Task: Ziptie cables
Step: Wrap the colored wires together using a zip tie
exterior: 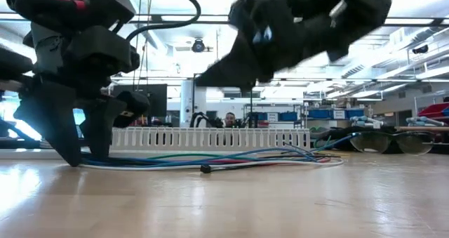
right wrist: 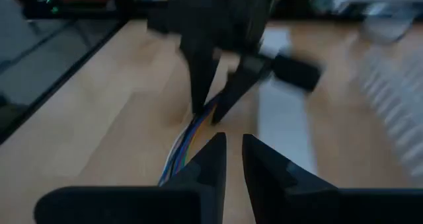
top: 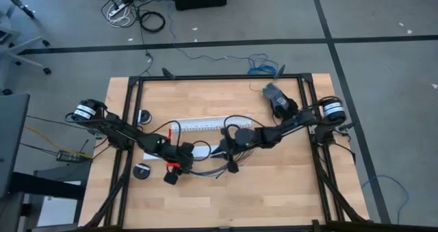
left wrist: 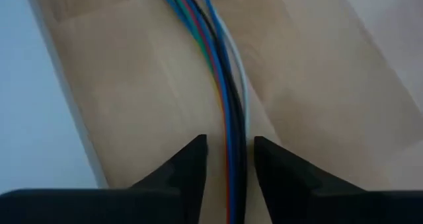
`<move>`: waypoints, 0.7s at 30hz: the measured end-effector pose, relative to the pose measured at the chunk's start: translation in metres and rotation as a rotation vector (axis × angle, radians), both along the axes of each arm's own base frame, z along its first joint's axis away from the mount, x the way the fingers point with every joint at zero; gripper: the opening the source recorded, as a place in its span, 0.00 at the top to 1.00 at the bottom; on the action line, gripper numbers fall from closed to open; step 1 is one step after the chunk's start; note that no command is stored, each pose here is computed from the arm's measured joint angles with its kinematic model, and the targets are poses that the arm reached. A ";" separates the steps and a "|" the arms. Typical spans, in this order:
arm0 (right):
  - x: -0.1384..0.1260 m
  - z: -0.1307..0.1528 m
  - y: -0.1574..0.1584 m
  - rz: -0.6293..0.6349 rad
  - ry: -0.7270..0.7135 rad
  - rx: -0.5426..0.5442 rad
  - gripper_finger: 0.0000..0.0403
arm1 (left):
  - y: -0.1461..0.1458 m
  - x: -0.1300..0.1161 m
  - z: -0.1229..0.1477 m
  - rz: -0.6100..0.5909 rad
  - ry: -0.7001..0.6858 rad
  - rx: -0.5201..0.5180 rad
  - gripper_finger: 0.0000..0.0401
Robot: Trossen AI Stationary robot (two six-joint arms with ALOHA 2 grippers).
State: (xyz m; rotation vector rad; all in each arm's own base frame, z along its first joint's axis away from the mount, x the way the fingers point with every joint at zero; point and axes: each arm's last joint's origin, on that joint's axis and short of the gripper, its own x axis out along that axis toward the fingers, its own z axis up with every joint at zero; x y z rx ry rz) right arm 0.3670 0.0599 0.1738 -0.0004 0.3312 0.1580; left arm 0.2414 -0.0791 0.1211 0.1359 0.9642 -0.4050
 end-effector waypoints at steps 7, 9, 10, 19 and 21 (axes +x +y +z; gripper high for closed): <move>-0.030 0.057 0.012 -0.093 -0.054 -0.110 0.88 | 0.002 0.001 -0.001 0.047 -0.021 0.068 0.96; -0.039 0.068 0.016 -0.119 -0.057 -0.125 0.88 | 0.004 0.001 -0.001 0.085 -0.037 0.121 0.98; -0.042 0.072 0.019 -0.129 -0.060 -0.131 0.88 | 0.006 0.002 -0.001 0.124 -0.046 0.155 0.98; -0.061 0.080 0.044 -0.191 -0.048 -0.184 0.88 | 0.033 0.000 -0.005 0.384 0.006 0.306 1.00; -0.063 0.080 0.049 -0.194 -0.048 -0.183 0.88 | 0.038 -0.001 -0.005 0.417 0.022 0.335 1.00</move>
